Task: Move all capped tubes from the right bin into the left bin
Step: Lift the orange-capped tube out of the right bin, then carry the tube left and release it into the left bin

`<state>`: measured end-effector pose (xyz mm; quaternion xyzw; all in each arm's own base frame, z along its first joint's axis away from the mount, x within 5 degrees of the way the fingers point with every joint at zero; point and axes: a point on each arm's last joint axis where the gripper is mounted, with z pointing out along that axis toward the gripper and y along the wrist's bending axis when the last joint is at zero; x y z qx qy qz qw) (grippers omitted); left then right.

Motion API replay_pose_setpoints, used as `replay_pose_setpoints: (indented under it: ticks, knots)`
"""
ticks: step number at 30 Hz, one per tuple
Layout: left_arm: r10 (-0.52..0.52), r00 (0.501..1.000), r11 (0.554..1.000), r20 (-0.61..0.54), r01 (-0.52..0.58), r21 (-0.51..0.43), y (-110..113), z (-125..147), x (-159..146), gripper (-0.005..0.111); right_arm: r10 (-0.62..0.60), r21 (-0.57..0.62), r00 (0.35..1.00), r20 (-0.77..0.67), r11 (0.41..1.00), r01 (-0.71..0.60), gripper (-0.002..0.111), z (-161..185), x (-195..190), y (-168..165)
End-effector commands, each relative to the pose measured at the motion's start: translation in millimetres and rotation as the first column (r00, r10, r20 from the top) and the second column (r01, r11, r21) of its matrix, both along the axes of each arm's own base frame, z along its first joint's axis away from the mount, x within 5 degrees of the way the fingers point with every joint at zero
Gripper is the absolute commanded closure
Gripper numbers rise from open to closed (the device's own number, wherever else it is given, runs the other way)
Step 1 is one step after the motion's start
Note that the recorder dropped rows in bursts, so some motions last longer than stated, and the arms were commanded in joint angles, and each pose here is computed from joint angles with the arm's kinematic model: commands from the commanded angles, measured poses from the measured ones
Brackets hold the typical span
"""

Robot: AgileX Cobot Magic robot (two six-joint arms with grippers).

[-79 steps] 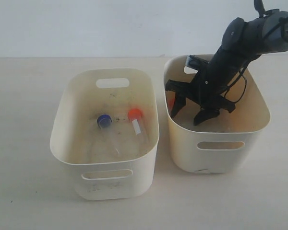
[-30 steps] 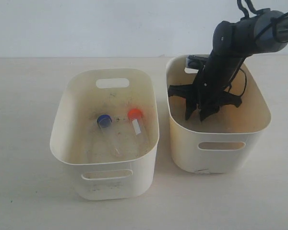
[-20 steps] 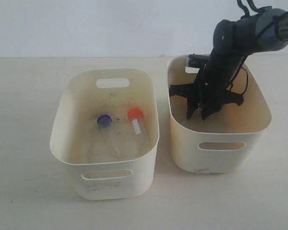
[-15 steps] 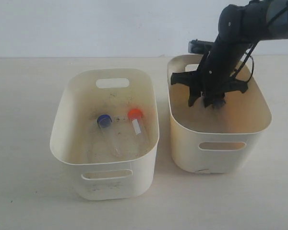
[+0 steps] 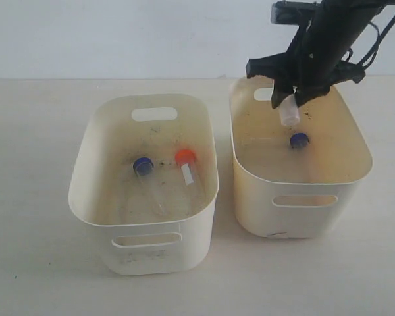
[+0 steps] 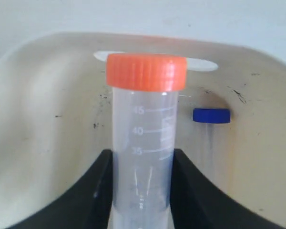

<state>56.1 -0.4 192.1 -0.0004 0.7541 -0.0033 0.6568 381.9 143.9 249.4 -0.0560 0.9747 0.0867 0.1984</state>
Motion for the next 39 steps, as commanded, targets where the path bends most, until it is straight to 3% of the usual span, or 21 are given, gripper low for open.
replay_pose_setpoints:
  ticks: [1, 7, 13, 19, 23, 26, 33, 35, 39]
  knots:
    - [0.0, 1.0, 1.0, 0.015, 0.0, -0.004, 0, 2, 0, 0.103, 0.034, 0.066, 0.996, 0.077, 0.997, -0.039, 0.108, 38, -15, 1]
    - [0.0, 1.0, 1.0, 0.015, 0.0, -0.004, 0, 2, 0, 0.103, 0.202, 0.102, 0.959, 0.2, 0.969, -0.226, 0.108, 82, -61, 49]
    - [0.0, 1.0, 1.0, 0.015, 0.0, -0.004, 0, 2, 0, 0.103, 0.343, 0.119, 0.901, 0.266, 0.916, -0.384, 0.108, 79, -90, 108]
    - [0.0, 1.0, 1.0, 0.015, 0.0, -0.004, 0, 2, 0, 0.103, 0.362, 0.145, 0.909, 0.206, 0.908, -0.394, 0.107, 59, -89, 123]
    - [0.0, 1.0, 1.0, 0.015, 0.0, -0.004, 0, 2, 0, 0.103, 0.372, 0.198, 0.913, 0.168, 0.895, -0.401, 0.094, 49, -88, 131]
    - [0.0, 1.0, 1.0, 0.015, 0.0, -0.004, 0, 2, 0, 0.103, 0.389, 0.233, 0.908, 0.157, 0.879, -0.417, 0.078, 46, -89, 135]
    - [0.0, 1.0, 1.0, 0.015, 0.0, -0.004, 0, 2, 0, 0.103, 0.419, 0.209, 0.904, 0.088, 0.879, -0.428, 0.031, 28, -88, 138]
    - [0.0, 1.0, 1.0, 0.015, 0.0, -0.004, 0, 2, 0, 0.103, 0.428, 0.199, 0.9, 0.084, 0.877, -0.436, 0.025, 25, -86, 139]
    - [0.0, 1.0, 1.0, 0.015, 0.0, -0.004, 0, 2, 0, 0.103, 0.433, 0.198, 0.897, 0.087, 0.875, -0.442, 0.025, 23, -86, 139]
